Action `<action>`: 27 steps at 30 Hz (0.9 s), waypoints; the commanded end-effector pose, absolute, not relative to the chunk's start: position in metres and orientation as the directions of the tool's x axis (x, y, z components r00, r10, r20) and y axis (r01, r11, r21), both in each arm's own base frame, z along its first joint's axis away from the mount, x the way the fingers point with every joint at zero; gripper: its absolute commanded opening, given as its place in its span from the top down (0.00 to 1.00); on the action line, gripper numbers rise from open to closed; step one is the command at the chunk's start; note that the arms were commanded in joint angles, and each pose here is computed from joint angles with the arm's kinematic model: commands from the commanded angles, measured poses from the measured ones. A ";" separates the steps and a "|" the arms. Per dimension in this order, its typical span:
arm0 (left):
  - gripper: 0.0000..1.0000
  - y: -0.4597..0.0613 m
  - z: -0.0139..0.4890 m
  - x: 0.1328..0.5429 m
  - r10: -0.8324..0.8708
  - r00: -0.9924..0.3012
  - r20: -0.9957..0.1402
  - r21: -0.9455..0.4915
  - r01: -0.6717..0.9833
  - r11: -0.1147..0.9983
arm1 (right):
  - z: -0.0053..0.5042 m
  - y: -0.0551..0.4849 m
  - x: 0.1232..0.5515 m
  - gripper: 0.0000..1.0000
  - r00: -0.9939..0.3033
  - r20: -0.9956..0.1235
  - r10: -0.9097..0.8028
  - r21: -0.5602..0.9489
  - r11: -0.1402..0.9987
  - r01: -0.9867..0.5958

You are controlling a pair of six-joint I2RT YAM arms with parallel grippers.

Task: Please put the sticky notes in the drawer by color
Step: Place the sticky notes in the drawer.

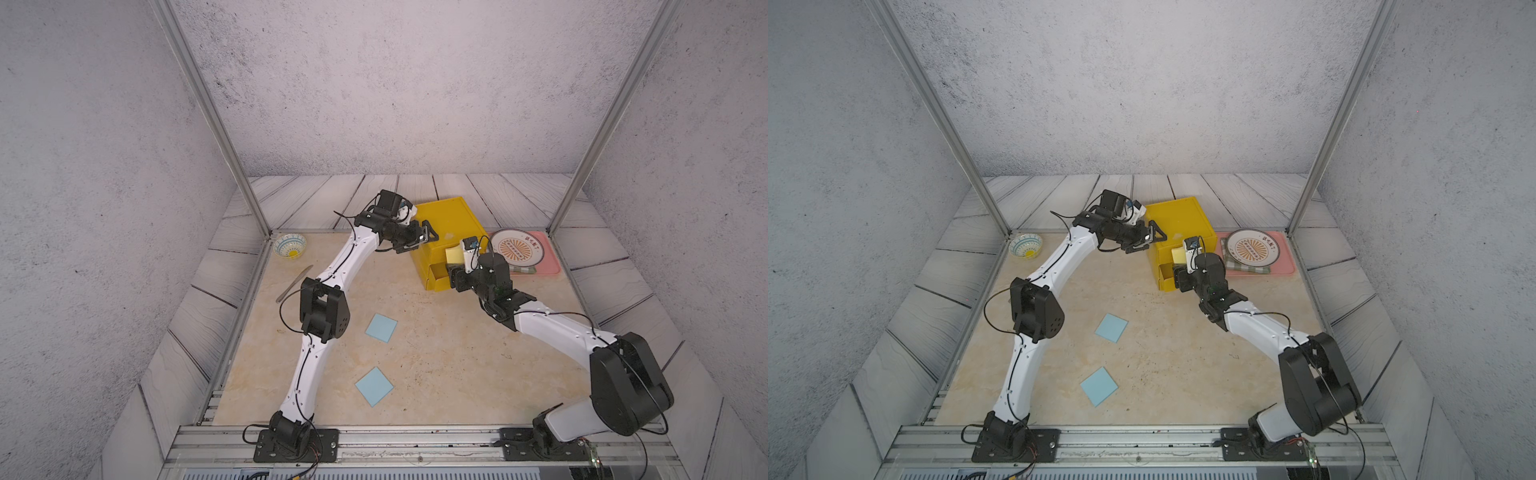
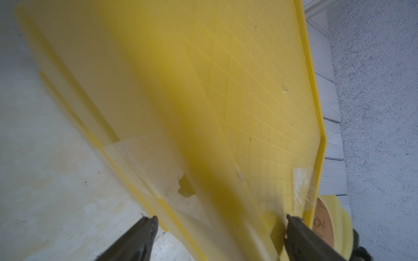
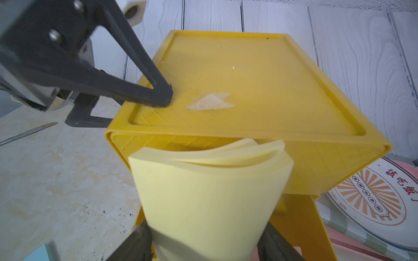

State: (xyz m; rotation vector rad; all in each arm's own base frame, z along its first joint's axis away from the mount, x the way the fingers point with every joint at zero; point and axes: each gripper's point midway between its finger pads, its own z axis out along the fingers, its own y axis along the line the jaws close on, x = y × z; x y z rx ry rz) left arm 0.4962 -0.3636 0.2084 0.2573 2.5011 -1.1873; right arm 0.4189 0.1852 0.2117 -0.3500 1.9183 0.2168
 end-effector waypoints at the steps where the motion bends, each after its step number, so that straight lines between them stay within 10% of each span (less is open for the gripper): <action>1: 0.06 -0.360 0.211 0.489 0.017 -0.923 -0.383 -0.702 0.303 0.645 | 0.264 0.183 0.418 0.27 -0.230 -0.969 -0.093 -0.010 0.940 -0.340; 27: 0.06 -0.358 0.214 0.488 0.017 -0.923 -0.385 -0.701 0.304 0.645 | 0.197 0.196 0.445 0.10 -0.325 -0.936 -0.136 -0.019 0.940 -0.340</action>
